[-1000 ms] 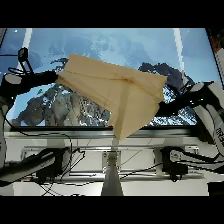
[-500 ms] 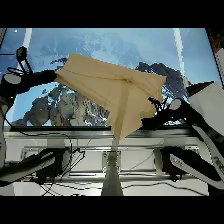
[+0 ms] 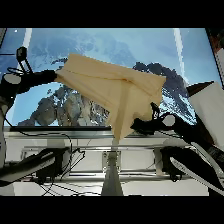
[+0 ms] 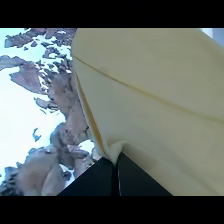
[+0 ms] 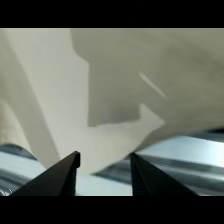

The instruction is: Fold the clothes and pants, and hang the long-sleeved shirts on hangers.

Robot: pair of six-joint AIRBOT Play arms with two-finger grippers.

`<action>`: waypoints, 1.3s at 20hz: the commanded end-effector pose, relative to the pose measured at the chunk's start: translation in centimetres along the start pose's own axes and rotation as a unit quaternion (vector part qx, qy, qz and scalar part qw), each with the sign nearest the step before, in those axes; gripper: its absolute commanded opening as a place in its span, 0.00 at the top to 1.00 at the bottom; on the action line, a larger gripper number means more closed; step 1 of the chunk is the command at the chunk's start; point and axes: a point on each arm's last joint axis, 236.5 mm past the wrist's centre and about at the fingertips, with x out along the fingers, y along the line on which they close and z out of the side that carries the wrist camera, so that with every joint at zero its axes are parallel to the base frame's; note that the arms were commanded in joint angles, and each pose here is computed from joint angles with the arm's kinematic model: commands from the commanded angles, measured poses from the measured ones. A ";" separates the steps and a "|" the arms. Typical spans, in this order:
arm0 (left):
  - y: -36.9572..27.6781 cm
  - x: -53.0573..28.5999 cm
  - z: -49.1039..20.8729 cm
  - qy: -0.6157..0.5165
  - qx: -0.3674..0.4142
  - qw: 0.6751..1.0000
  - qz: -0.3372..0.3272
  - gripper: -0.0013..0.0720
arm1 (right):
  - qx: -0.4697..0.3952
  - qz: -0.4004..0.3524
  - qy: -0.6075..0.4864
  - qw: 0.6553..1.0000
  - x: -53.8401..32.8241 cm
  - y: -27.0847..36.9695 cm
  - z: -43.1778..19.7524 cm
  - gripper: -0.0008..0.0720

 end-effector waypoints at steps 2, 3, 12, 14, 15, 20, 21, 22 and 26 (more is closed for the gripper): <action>0.0 0.0 0.0 0.000 0.000 1.000 0.000 0.97 | 0.022 0.014 -0.041 0.999 0.5 0.6 1.9 0.76; 0.0 0.0 0.0 0.001 0.000 1.000 -0.001 0.97 | 0.004 0.016 -0.044 0.999 0.4 0.9 2.1 0.84; -1.8 -2.6 -2.8 0.064 0.042 0.997 -0.019 0.97 | -0.174 -0.045 -0.168 0.969 -8.3 4.9 7.9 0.98; -1.8 -4.5 -3.0 0.063 0.041 0.997 0.000 0.97 | -0.185 -0.070 -0.202 0.959 -10.8 5.0 9.0 0.98; -1.7 -5.4 -3.4 0.061 0.034 0.997 0.010 0.97 | -0.193 -0.073 -0.209 0.956 -11.6 5.3 9.1 0.98; -1.8 -8.3 -7.2 0.062 0.004 0.998 0.029 0.97 | -0.219 -0.053 -0.267 0.937 -14.7 8.0 10.8 0.97; -1.8 -8.3 -7.5 0.058 0.003 0.998 0.031 0.97 | -0.228 -0.047 -0.290 0.928 -15.3 8.7 11.7 0.98; -1.7 -8.1 -7.6 0.055 -0.005 0.998 0.031 0.97 | -0.238 -0.040 -0.320 0.916 -16.1 9.4 12.8 0.98; -3.2 -6.4 -4.5 -0.012 -0.053 0.999 0.001 0.97 | -0.174 -0.029 -0.388 0.905 -18.2 8.1 18.4 0.98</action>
